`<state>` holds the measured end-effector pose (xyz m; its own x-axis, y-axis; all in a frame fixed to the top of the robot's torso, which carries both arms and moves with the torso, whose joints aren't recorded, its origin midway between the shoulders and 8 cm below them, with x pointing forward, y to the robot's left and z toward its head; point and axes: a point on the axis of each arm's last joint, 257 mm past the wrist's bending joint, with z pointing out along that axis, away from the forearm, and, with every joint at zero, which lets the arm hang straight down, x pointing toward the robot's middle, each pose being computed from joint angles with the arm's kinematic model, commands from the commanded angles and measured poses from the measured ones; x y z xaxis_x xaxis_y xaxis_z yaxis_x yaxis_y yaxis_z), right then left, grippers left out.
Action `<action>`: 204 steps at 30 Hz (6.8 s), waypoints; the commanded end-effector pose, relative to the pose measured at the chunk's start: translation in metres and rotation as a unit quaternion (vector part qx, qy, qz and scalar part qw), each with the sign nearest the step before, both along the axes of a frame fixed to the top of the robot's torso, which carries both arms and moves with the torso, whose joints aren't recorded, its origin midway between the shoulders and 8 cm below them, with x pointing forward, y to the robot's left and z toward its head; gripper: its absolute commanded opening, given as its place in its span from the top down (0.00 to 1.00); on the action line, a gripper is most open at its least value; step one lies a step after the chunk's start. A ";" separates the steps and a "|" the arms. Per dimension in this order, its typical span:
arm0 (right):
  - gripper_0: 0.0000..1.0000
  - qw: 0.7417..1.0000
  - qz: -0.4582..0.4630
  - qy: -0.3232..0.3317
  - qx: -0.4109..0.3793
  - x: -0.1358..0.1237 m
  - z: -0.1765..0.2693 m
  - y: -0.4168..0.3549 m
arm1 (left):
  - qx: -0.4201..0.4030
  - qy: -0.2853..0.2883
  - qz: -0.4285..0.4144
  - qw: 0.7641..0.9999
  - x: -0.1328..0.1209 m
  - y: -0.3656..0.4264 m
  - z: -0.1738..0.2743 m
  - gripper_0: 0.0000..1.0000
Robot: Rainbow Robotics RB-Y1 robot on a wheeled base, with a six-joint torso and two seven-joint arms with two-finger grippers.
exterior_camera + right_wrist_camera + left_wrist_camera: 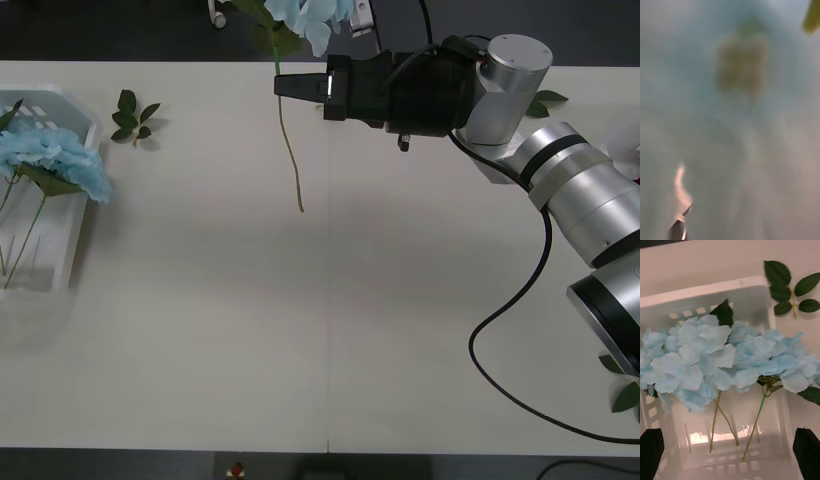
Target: Put the red flowers into the right box and the blue flowers into the left box
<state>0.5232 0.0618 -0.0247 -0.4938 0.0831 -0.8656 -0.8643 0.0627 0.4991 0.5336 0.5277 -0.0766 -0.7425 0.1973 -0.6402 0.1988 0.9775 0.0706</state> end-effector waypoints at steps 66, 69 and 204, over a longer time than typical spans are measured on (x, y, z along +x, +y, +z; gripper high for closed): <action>1.00 0.998 0.029 -0.004 0.049 -0.011 0.053 0.005 | -0.461 -0.045 -0.474 0.748 -0.081 -0.515 -0.011 1.00; 1.00 0.998 0.027 -0.003 0.052 -0.010 0.055 0.004 | -0.463 -0.046 -0.475 0.747 -0.081 -0.517 -0.009 1.00; 0.10 0.918 0.079 -0.250 -0.299 -0.085 -0.039 -0.128 | 0.086 0.142 0.086 0.982 -0.072 0.070 -0.129 0.00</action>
